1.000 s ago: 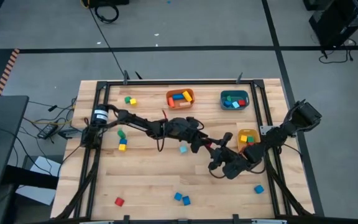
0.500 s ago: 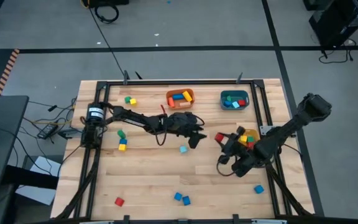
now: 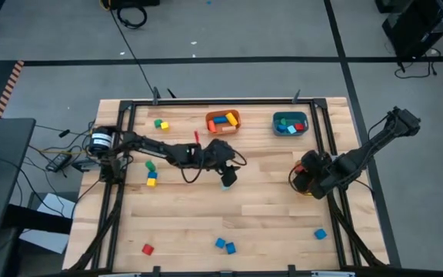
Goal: Sort blocks by size
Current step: Put the red cube block into the yellow bin
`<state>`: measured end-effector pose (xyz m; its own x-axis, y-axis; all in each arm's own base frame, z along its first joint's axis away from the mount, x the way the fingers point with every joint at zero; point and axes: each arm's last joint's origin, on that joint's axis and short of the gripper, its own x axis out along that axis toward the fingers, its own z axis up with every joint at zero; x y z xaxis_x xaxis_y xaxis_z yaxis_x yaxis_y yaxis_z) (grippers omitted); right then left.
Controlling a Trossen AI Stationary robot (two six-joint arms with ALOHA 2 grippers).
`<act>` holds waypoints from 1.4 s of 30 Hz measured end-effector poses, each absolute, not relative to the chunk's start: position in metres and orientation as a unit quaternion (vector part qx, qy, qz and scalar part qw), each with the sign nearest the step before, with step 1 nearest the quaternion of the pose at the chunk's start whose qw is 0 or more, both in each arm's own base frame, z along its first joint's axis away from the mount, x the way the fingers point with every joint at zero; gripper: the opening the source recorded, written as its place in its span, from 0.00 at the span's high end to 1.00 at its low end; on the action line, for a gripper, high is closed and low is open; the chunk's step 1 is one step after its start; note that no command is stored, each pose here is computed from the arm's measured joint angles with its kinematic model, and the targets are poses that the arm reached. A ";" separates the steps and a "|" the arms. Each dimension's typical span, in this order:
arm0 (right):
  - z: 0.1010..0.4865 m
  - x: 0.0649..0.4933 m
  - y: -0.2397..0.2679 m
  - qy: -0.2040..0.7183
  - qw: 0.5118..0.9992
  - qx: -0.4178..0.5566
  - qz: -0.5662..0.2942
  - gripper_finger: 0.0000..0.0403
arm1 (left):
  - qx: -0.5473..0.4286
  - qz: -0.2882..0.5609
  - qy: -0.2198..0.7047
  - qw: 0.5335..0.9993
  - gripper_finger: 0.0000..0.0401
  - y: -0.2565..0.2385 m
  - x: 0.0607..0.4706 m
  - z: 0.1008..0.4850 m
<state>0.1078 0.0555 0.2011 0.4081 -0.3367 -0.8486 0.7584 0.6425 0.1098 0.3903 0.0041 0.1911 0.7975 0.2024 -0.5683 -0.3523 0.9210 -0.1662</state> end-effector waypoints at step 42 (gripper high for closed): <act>0.191 0.125 0.066 0.623 0.733 0.099 -0.256 0.53 | -0.202 0.072 0.154 0.964 0.40 -0.041 0.325 0.162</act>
<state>0.1250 0.0658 0.1911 0.0936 -0.2522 -0.9631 0.4983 0.8494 -0.1740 0.3254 -0.0414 0.1621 0.9419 0.0767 -0.3270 -0.2017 0.9076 -0.3682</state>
